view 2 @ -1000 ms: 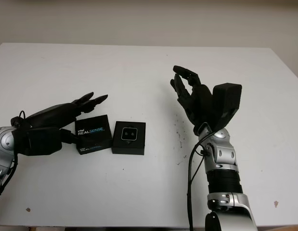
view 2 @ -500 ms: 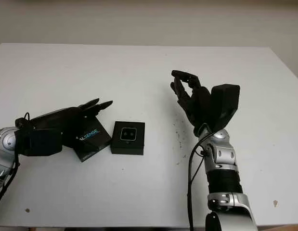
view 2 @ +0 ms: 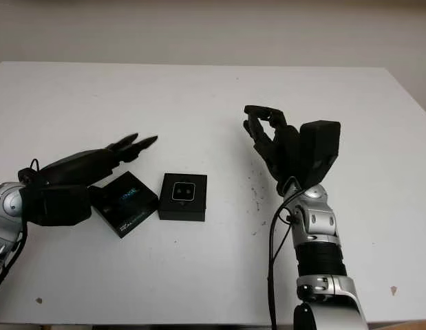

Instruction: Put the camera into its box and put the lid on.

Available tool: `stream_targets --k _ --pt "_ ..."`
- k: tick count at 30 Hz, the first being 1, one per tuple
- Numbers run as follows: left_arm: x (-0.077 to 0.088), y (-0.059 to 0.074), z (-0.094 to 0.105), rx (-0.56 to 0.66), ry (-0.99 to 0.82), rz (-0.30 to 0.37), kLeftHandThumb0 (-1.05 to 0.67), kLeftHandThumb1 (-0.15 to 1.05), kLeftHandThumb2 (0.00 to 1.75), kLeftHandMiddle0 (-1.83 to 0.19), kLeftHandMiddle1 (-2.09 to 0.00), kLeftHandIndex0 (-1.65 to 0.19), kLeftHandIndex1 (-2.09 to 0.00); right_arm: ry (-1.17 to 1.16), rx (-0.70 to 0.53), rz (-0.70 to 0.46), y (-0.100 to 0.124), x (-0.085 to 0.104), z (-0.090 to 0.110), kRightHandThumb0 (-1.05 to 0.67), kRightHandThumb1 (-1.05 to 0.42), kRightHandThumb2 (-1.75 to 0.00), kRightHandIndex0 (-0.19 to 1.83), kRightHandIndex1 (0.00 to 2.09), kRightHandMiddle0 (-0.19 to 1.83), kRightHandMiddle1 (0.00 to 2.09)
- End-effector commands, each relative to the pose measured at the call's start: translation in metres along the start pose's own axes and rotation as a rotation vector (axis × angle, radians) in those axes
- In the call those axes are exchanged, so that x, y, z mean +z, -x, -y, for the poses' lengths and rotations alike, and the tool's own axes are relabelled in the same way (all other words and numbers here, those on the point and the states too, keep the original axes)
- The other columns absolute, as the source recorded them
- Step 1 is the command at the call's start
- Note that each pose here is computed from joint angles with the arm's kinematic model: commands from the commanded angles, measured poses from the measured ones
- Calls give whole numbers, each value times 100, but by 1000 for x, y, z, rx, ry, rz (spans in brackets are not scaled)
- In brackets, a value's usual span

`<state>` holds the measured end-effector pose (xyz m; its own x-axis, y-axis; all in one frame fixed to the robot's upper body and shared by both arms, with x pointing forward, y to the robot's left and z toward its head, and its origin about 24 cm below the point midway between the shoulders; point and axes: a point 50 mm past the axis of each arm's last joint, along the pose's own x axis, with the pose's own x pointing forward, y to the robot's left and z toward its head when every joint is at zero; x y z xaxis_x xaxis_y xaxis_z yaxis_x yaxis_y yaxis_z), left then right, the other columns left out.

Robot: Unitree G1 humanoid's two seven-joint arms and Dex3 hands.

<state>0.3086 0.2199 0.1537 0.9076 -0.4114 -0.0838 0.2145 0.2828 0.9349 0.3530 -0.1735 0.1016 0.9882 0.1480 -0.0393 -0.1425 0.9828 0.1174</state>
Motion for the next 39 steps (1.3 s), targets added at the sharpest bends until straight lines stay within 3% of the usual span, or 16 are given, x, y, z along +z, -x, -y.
stream_targets --k 1,7,12,17,19,26,30,39 --pt "2 5 -7 71 -20 -7 -83 105 28 12 -5 14 -6 20 9 4 1 1 1 -56 -105 -40 22 27 -18 176" --pt "15 25 -12 222 -98 -83 -88 105 33 9 -6 9 -7 22 6 -4 1 0 1 -56 -105 -41 22 26 -19 167" --pt "33 46 2 192 -86 -128 -91 105 21 7 -6 7 -6 26 9 -5 1 -1 1 -55 -105 -41 23 25 -18 173" --pt "41 60 19 106 -60 -164 -93 105 14 9 -5 8 -6 27 5 -6 1 -2 1 -55 -105 -42 23 24 -19 152" --pt "43 63 25 70 -54 -170 -93 103 9 10 -5 8 -5 26 1 -3 2 -2 1 -55 -105 -39 24 24 -16 155" --pt "43 62 43 -48 -80 -155 -92 99 5 15 -4 13 -4 19 0 2 2 -3 1 -55 -105 -35 25 25 -15 172" --pt "41 57 50 -85 -124 -158 -89 95 4 17 -4 13 -5 23 -2 0 2 -3 2 -56 -105 -36 25 24 -16 156" --pt "31 44 56 -28 -155 -150 -82 93 5 18 -4 11 -7 12 0 9 3 -3 2 -54 -105 -38 26 24 -15 172"
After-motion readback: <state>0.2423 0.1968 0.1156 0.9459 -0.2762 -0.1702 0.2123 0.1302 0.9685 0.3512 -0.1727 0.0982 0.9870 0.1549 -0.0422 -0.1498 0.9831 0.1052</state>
